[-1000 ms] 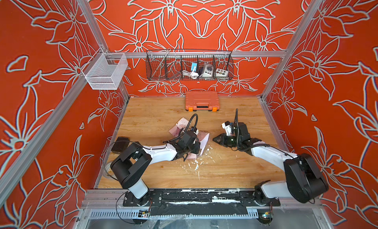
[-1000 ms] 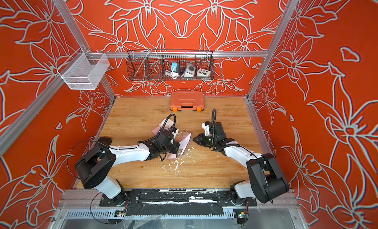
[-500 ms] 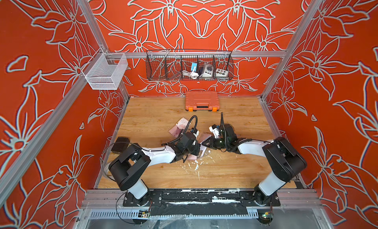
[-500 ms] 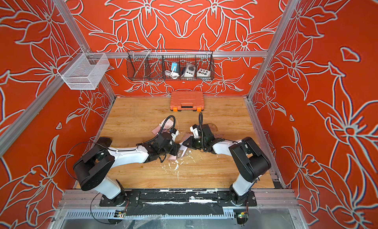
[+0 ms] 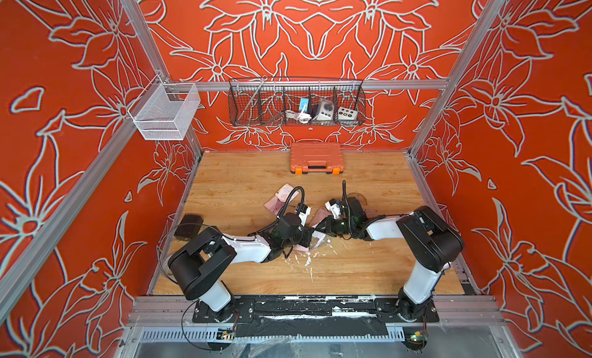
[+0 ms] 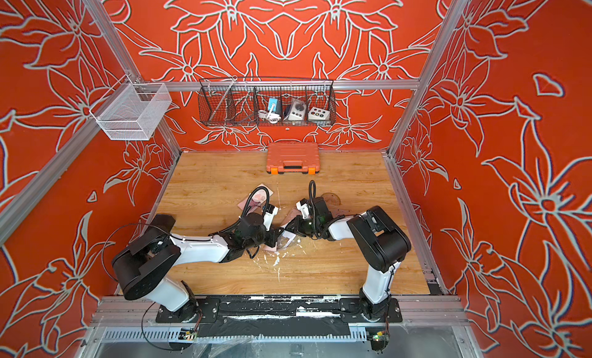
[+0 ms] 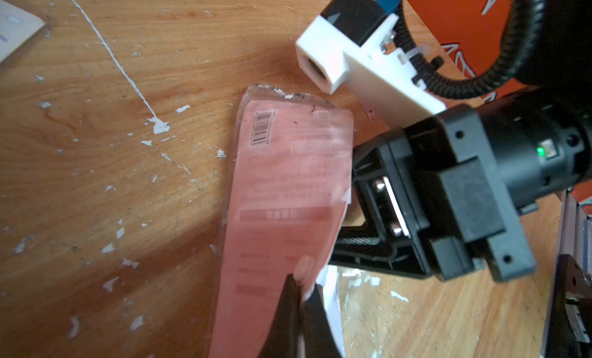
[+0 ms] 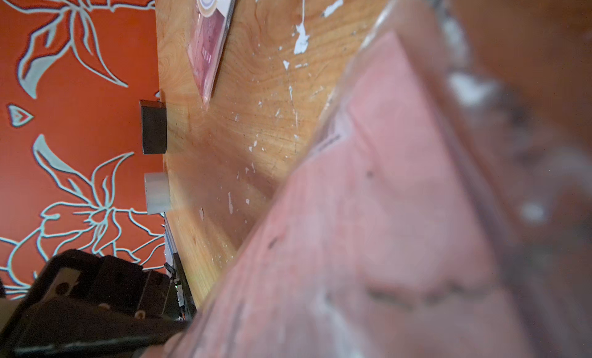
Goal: Open the ruler set and take out the ruler
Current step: Take out the ruler from the ruler set bag.
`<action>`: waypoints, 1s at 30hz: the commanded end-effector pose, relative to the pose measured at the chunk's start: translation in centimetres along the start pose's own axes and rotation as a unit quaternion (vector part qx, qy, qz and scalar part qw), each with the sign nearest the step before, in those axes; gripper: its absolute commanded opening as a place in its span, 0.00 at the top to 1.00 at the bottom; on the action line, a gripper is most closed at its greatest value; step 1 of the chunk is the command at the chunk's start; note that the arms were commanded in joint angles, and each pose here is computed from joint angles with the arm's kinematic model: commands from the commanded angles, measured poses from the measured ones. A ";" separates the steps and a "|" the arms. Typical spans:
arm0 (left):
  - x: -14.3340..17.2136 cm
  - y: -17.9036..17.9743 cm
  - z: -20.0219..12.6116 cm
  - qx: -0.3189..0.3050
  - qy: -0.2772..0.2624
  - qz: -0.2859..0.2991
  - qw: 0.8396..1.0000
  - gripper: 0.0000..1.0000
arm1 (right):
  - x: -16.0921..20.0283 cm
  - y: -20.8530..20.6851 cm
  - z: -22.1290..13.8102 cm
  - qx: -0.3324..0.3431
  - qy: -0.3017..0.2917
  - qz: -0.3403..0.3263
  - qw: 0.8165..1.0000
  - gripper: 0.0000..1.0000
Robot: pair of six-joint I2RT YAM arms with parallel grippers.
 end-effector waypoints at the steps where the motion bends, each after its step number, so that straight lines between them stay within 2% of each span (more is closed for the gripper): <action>1: -1.3 -1.7 -0.8 0.049 -0.060 0.029 0.997 1.00 | -0.3 0.3 0.5 -0.022 -0.009 0.010 1.000 0.76; 9: -0.8 -1.8 -0.6 0.068 -0.062 0.018 0.996 1.00 | -1.2 0.4 1.3 -0.068 -0.038 0.030 0.996 0.77; 13: -0.6 -1.7 -0.7 0.062 -0.059 0.016 0.996 1.00 | -1.5 0.2 1.9 -0.089 -0.044 0.043 0.994 0.84; 15: -0.7 -1.6 -0.8 0.054 -0.057 0.021 0.997 1.00 | -1.4 0.2 1.9 -0.084 -0.045 0.042 0.995 0.89; 20: -0.5 -1.1 -1.0 0.017 -0.044 0.031 0.998 1.00 | -1.2 0.6 0.7 -0.047 -0.058 0.025 0.997 0.91; 23: -0.2 -0.7 -1.1 -0.002 -0.041 0.034 0.999 1.00 | -1.0 0.7 0.0 -0.020 -0.061 0.019 0.998 0.97; 30: 0.1 0.2 -1.7 -0.066 -0.030 0.031 0.997 1.00 | -0.8 0.6 -1.5 0.002 -0.056 0.019 0.998 0.98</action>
Point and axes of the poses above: each gripper's point midway between its finger pads, its own z axis out along the fingers, its own y axis along the line the jaws close on, x = y × z, the point moved 10 cm from there along -z, back along the fingers, and after that the axes turned 5 degrees about z, right-handed, at the moved point
